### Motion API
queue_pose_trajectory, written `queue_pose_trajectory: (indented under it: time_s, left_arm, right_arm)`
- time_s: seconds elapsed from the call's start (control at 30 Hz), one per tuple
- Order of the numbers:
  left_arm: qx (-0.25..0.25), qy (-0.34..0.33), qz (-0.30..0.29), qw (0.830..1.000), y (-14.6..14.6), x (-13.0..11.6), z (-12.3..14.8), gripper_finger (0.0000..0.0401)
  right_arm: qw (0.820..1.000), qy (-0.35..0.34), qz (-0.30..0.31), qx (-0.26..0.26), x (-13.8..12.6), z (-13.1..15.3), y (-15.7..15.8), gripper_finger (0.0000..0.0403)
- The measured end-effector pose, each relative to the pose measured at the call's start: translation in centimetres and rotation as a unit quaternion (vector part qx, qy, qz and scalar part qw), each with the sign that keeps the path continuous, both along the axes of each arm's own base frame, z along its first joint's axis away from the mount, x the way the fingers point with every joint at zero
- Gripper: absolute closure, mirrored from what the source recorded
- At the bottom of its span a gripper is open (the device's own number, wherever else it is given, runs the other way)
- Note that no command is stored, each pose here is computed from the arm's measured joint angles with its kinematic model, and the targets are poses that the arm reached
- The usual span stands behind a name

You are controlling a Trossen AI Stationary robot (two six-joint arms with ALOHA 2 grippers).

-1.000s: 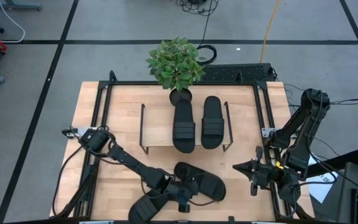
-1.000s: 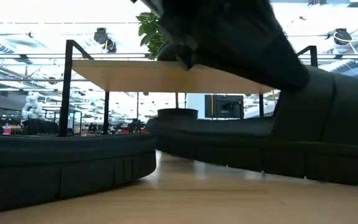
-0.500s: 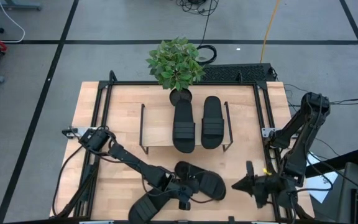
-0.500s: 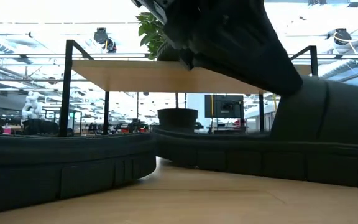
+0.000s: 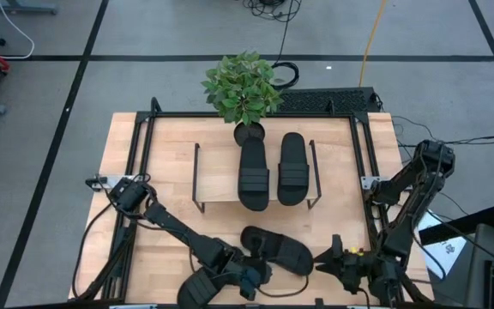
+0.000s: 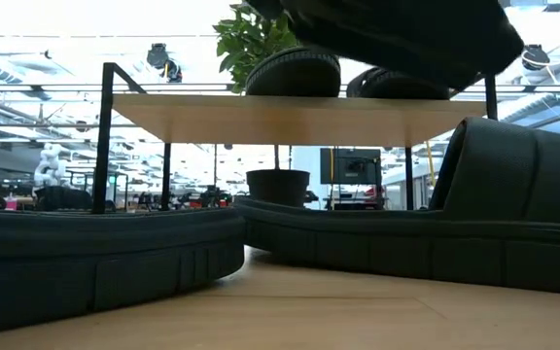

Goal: Pick and place slides into the shelf
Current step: Put the black slide under the shelf

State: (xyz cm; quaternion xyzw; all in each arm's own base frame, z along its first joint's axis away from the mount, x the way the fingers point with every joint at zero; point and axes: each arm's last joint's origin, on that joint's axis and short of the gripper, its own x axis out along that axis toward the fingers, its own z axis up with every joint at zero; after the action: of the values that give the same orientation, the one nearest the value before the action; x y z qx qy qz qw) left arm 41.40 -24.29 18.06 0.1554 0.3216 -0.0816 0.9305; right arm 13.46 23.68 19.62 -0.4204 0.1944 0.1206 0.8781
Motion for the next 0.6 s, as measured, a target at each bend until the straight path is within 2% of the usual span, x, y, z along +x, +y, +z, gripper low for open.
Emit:
queue_pose_trajectory:
  time_s: [0.1,0.27,0.6]
  left_arm:
    - [0.045,-0.02,0.007,0.999,-0.8,-0.5,0.7,0.0203]
    - [0.073,-0.043,0.014,0.996,-1.8,-1.6,2.2,0.0182]
    - [0.09,-0.05,0.051,0.993,-2.9,-3.8,3.9,0.0181]
  right_arm:
    - [1.0,0.006,-0.009,-0.02,0.5,-0.9,0.1,0.0222]
    - [0.998,0.014,-0.034,-0.053,1.5,-2.7,0.0,0.0184]
    - [0.994,0.02,-0.062,-0.085,3.1,-6.2,0.5,0.0175]
